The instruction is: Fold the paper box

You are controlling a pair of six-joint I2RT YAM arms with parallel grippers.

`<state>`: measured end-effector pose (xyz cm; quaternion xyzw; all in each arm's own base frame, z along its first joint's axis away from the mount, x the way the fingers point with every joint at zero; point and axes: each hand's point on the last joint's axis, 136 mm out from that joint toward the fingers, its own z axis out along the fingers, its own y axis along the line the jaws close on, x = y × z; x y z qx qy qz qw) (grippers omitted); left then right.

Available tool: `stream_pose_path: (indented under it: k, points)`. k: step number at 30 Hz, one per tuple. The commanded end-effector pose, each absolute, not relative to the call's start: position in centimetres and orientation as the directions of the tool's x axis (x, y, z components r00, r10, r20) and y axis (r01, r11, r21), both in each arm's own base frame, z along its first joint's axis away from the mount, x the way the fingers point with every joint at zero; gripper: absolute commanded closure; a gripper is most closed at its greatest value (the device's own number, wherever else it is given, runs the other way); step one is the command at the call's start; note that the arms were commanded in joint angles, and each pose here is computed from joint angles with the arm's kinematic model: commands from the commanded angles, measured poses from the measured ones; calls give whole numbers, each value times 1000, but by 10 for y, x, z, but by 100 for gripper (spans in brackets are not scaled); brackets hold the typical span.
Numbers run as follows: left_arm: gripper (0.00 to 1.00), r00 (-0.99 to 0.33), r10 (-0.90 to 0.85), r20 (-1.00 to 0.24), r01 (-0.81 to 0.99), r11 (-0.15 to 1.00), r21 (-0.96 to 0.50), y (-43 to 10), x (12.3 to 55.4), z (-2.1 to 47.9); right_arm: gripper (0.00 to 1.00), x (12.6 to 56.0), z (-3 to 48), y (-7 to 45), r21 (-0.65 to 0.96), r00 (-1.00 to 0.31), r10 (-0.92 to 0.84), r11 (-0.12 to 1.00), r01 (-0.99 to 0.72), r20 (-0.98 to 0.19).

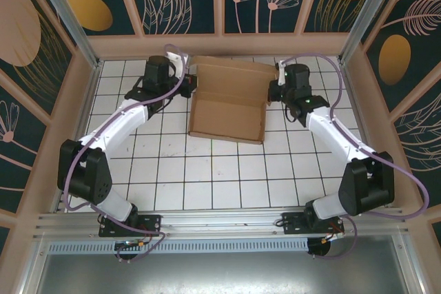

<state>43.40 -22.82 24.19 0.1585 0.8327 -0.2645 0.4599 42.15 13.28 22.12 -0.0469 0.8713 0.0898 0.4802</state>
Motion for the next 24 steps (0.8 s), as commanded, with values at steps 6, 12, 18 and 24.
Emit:
stream_pose_path:
  k: [6,12,18,24]
  points:
    - [100,-454,-32,-890,511,809,-290,-238,439,234,100,430,260,120,341,-223,345,938,57,-912]
    - [100,-395,-40,-918,526,810,-261,-235,436,216,100,422,257,119,354,-78,359,933,68,-930]
    - [100,-373,-49,-927,514,820,-251,-230,435,194,100,415,247,128,361,-15,362,931,55,-932]
    - [100,-377,-104,-920,493,819,-295,-227,432,173,100,408,228,135,357,17,357,934,8,-934]
